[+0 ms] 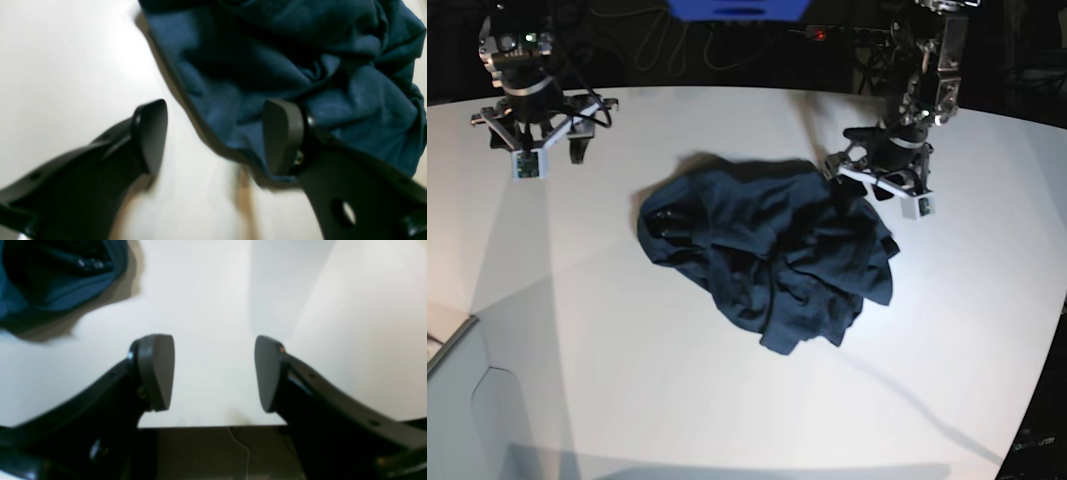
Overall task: Layout the t-shirt on the table in an organized manner, then fold the t-shirt properly
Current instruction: 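Grasp the shirt edge again with the left gripper, then lift the shirt with the left gripper, shake it out, lay it down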
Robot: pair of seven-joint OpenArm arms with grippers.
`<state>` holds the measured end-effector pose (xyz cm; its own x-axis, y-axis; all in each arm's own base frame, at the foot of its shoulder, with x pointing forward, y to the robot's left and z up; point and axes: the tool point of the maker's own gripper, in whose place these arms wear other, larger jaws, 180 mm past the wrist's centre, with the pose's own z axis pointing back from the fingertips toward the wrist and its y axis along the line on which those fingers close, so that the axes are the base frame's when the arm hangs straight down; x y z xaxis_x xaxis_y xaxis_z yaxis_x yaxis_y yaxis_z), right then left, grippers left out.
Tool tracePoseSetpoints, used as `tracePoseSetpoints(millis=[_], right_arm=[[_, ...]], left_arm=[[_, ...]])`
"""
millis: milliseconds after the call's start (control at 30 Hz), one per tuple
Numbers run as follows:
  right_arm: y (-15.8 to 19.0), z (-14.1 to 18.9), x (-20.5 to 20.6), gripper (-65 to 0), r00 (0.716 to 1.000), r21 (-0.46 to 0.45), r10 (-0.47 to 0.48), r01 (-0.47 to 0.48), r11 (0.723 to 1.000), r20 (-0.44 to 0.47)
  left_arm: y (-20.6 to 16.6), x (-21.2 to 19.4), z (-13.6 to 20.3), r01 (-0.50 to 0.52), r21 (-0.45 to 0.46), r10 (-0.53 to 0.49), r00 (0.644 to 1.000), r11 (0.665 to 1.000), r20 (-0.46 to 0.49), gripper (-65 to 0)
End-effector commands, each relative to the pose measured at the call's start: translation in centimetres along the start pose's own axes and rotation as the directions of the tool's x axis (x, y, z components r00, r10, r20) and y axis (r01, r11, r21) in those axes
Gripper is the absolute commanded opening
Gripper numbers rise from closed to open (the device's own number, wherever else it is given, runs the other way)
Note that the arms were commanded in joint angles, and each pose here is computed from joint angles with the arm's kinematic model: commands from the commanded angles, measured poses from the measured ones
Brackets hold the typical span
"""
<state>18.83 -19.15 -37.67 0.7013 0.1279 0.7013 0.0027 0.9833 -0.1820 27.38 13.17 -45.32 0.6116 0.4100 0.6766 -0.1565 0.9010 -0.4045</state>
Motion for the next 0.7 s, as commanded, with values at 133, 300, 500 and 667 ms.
tracePoseSetpoints(millis=[133, 300, 500, 667], right_arm=[[0.7, 0.3, 1.0, -26.9, 0.999, 0.021, 0.008, -0.009, 1.0, 0.04], [0.9, 0.2, 1.1, -26.9, 0.999, 0.027, 0.009, -0.01, 1.0, 0.042], [0.9, 0.2, 1.1, -26.9, 0.999, 0.025, 0.01, -0.011, 1.0, 0.042], [0.8, 0.0, 1.9, -26.9, 0.998, 0.022, 0.008, -0.009, 1.0, 0.062]], left_arm=[[0.3, -0.6, -2.1, -0.036, 0.022, 0.037, 0.999, 0.999, -0.021, -22.0], [0.0, -1.0, -2.8, -0.051, 0.023, 0.052, 0.998, 0.998, -0.036, -26.2], [-0.5, -0.3, -2.2, -0.048, 0.007, 0.048, 0.999, 0.999, -0.015, -65.0], [0.6, 2.1, 0.3, -0.074, 0.026, 0.072, 0.994, 0.997, 0.077, -65.0]])
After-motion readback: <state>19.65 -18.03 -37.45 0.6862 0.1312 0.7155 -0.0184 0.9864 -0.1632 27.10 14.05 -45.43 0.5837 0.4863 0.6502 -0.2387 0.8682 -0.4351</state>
